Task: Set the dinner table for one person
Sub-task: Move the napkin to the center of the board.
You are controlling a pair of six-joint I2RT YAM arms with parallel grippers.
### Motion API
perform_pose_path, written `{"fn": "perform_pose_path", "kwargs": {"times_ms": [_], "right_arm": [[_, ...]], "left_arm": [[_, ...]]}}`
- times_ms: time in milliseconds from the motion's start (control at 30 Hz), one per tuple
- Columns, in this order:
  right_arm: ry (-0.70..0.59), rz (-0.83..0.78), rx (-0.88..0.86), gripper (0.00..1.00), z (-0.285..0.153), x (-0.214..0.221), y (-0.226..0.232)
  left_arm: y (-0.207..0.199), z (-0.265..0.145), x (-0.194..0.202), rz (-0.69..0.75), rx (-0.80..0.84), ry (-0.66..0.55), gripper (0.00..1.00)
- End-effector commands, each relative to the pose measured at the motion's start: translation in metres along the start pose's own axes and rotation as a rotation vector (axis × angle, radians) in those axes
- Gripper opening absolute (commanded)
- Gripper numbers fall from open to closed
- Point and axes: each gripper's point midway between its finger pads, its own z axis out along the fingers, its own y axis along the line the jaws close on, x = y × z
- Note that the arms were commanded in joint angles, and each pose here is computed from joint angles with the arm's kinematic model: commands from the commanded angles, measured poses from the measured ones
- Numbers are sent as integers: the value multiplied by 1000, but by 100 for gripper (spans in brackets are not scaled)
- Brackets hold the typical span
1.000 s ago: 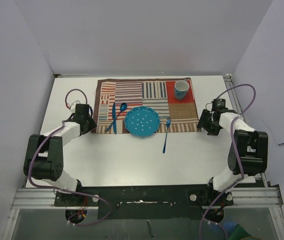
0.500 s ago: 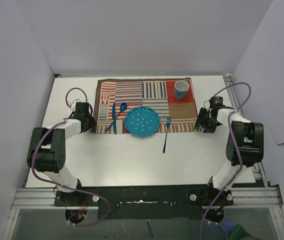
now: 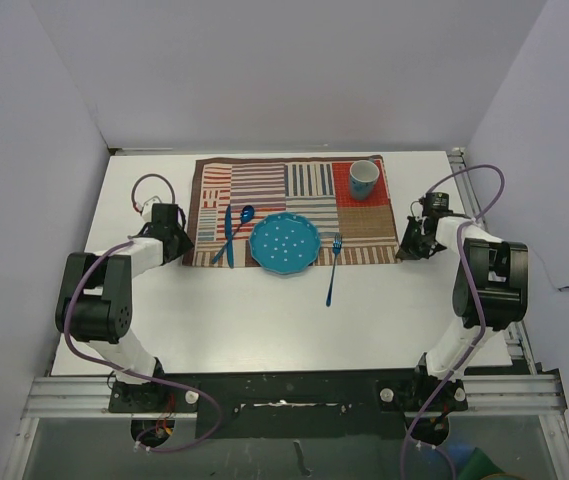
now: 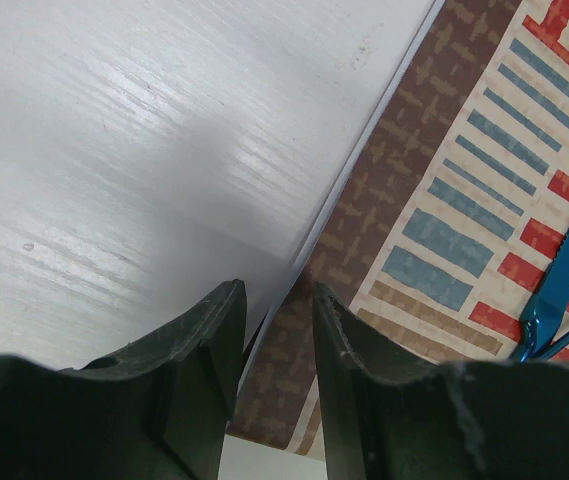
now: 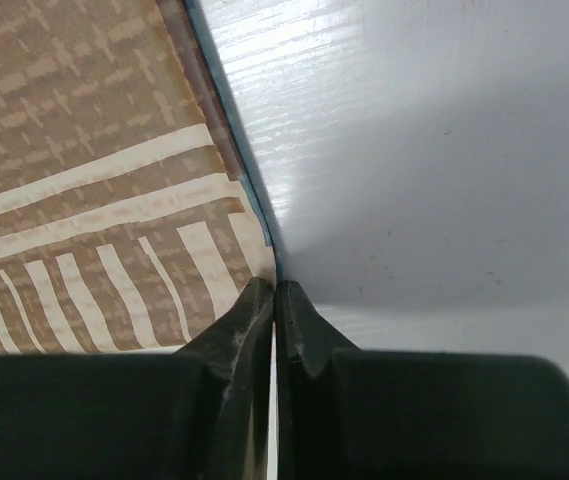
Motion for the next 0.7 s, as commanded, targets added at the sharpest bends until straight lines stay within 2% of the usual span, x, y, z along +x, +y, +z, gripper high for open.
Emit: {"fn": "perform_pose_path", "kwargs": {"times_ms": [0,333,367,433,467,667], "right_arm": [[29,-8,-81,0,1,12,16],[16,-15,-86,0,-12,22,15],[19,-15,-88,0,-12,23,15],[22,-15,-89,0,-11,24,15],[25,-15,-90,0,-11,25,16],[23,-17,-92,0,-12,24,16]], "left_arm": [[1,1,6,-10,17,21,32],[-4,-5,6,-24,48,24,31],[-5,-6,6,-25,54,25,29],[-4,-7,7,-25,54,28,8],[-4,-8,8,-25,54,34,2],[-1,-11,12,-27,50,44,0]]}}
